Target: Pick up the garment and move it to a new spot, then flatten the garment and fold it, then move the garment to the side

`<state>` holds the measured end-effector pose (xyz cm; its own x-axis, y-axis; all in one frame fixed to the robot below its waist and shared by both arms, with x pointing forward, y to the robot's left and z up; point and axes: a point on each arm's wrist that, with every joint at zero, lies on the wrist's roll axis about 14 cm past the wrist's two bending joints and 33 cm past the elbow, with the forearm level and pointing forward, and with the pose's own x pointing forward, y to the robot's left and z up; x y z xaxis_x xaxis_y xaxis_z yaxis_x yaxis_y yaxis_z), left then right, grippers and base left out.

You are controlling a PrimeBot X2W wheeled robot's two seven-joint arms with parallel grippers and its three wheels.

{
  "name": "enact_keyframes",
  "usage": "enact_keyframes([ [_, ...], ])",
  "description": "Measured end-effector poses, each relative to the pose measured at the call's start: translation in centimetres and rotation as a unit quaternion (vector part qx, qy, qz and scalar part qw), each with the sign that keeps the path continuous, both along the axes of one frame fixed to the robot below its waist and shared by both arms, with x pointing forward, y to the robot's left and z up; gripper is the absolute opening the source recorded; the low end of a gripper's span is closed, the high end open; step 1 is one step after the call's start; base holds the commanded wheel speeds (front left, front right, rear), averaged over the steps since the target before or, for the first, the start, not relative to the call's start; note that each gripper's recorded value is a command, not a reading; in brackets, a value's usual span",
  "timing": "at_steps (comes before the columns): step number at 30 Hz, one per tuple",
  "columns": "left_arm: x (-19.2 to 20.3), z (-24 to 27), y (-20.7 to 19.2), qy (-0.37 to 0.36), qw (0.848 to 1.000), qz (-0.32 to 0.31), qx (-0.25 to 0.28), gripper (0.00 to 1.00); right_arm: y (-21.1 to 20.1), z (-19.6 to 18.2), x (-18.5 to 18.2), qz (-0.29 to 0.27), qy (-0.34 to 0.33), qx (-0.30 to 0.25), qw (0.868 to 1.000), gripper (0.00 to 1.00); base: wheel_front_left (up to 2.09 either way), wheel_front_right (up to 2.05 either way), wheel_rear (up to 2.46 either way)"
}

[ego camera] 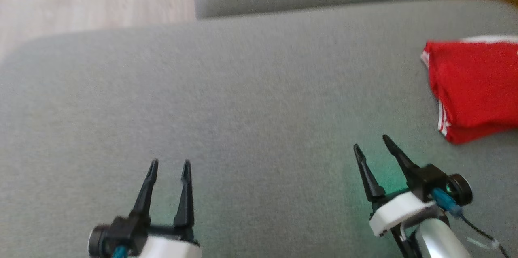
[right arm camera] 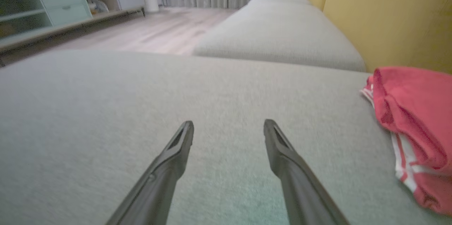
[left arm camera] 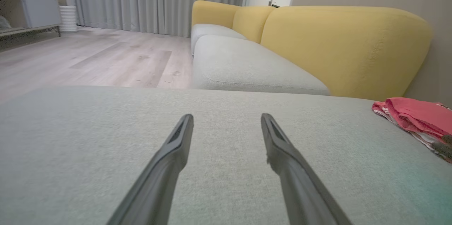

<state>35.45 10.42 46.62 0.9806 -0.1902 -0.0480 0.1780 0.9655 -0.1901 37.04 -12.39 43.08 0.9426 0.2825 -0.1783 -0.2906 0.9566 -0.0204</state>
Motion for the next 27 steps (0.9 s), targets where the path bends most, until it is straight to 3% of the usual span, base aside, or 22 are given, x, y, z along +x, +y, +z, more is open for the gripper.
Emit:
enact_keyframes([
  [6, -3.0, 0.5, 2.4, -0.007, 0.999, 0.039, -0.001, 1.0, -0.5, 4.4, -1.8, -0.031, -0.069, 0.037, 0.996, 1.0, 0.0, 0.0, 0.0],
  [12, -4.2, 1.0, 3.8, -0.017, 0.998, 0.066, -0.003, 1.0, -0.3, 5.1, -3.7, -0.033, -0.081, 0.046, 0.995, 1.0, 0.0, 0.0, 0.0],
  [27, -4.3, 1.1, 3.7, -0.019, 0.998, 0.066, -0.001, 1.0, -0.6, 5.7, -4.0, -0.04, -0.09, 0.055, 0.994, 1.0, 0.0, 0.0, 0.0],
])
